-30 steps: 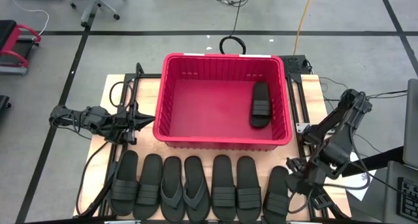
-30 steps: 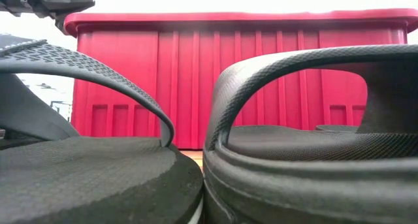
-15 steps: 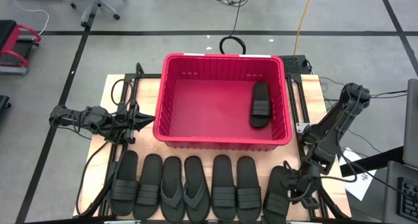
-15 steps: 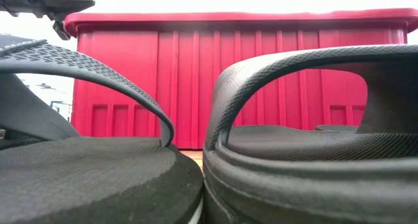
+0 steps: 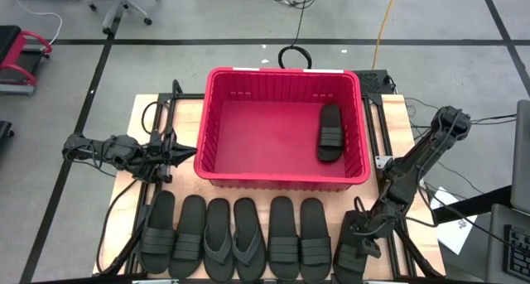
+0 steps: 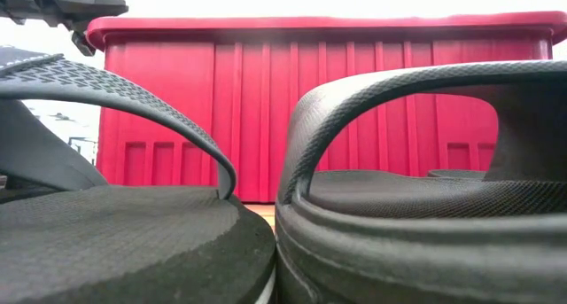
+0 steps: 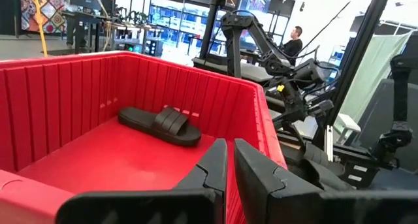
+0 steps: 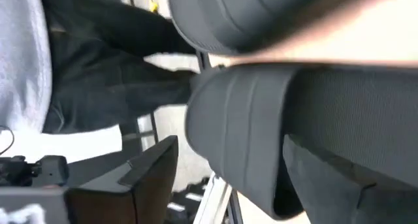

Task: Pick and place slides into bin
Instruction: Put the black slipper into the red bin

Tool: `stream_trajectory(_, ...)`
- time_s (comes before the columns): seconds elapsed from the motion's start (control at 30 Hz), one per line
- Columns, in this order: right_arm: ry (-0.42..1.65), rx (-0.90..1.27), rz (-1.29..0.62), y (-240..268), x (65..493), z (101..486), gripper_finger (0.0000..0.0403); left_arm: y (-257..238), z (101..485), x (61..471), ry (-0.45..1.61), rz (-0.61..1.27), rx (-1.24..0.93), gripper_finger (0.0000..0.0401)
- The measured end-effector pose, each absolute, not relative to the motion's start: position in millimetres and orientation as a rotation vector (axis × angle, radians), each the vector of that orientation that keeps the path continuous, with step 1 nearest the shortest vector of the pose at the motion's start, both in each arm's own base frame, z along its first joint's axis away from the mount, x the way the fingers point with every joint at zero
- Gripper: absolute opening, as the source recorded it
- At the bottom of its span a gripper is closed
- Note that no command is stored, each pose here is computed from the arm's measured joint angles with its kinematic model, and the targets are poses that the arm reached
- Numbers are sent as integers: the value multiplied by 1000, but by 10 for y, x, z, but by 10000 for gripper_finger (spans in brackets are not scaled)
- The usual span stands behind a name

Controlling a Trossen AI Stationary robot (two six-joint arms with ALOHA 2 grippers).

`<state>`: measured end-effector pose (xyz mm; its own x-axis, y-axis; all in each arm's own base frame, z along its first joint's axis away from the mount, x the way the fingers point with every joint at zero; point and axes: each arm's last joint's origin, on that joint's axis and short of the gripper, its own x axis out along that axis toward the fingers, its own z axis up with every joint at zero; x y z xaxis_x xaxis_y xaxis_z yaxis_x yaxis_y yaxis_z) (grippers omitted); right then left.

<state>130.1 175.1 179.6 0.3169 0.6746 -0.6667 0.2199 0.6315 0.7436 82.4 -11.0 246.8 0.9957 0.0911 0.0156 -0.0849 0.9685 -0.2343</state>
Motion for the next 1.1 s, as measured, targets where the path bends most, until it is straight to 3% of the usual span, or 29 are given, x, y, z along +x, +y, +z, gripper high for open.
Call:
stream_trajectory(0.63, 1351, 788, 329, 1877, 1377, 1471, 229, -109, 2438, 824, 4, 93, -227, 26)
stream_trajectory(0.8, 1360, 795, 385, 1928, 1404, 1443, 158, -109, 2438, 824, 4, 93, -227, 26)
stream_trajectory(0.97, 1352, 807, 463, 1962, 1417, 1477, 33, -109, 2439, 824, 3, 93, -227, 26)
stream_trajectory(1.1, 1340, 847, 511, 1973, 1426, 1544, 12, -109, 2439, 824, 3, 94, -227, 26)
